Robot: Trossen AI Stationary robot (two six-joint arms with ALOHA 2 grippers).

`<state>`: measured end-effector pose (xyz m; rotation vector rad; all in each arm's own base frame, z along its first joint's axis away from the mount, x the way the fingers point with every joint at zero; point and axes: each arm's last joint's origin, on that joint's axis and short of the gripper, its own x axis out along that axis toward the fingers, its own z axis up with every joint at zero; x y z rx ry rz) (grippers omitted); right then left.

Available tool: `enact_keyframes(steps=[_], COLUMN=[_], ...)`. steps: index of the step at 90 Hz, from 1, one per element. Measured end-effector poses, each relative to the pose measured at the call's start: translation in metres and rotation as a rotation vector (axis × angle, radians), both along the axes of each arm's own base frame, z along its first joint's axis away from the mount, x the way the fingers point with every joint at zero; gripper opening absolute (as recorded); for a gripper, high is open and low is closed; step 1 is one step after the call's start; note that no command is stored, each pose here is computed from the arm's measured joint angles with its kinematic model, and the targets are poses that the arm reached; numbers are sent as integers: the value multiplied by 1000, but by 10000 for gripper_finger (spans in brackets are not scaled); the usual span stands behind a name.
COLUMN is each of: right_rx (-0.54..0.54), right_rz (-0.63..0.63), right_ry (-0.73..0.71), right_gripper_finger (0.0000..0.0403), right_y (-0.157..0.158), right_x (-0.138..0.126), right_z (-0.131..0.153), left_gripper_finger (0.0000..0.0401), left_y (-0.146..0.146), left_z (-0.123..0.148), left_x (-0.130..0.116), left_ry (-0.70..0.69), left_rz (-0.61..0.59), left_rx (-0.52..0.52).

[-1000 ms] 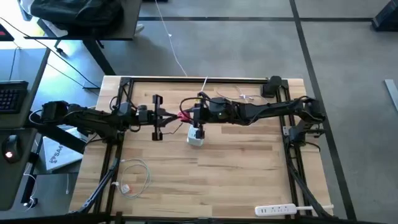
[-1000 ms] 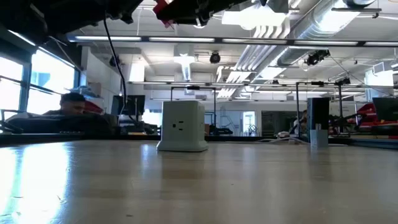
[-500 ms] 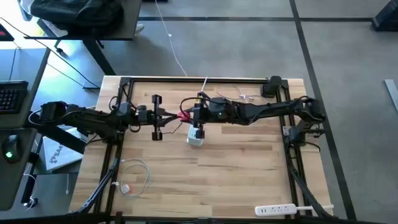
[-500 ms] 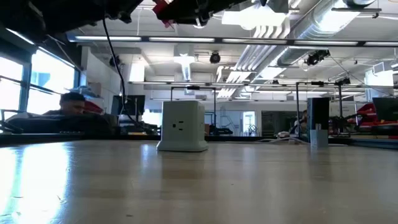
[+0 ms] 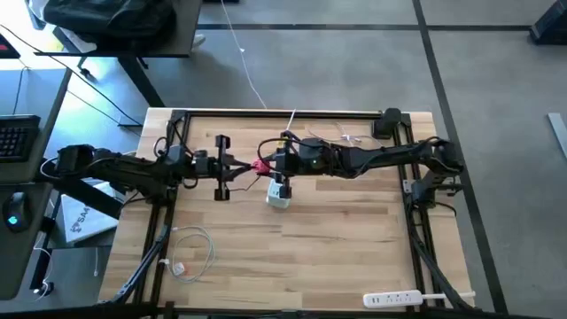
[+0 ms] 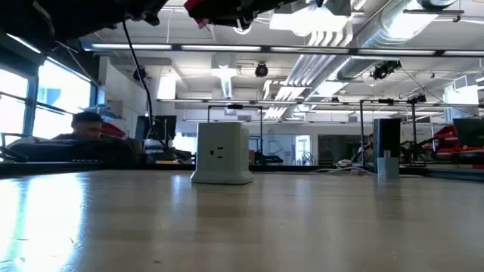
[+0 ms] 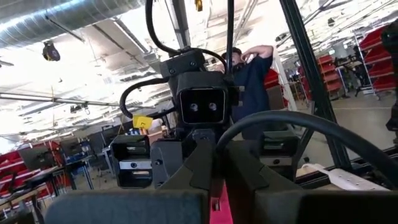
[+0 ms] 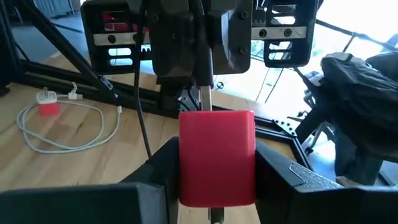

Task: Insert USB
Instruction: Insert the black charger cable into the pink charger adapter

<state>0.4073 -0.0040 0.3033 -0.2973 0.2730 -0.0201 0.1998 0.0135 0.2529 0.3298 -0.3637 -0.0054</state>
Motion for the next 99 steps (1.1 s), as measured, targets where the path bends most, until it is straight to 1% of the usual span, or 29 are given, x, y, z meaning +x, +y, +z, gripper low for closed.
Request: enact_keyframes(steps=[88,99], right_rx=[5,30], right_rz=[6,22], right_ry=[-18,-20], right_gripper_finger=[115,115], right_y=[0,1], right_x=[0,0], right_z=[2,3], left_gripper_finger=[3,3], left_y=[-1,-1], left_z=[4,4], left_x=[-6,-6], left_ry=[4,3], left_rz=[0,-1], left_rx=[0,5])
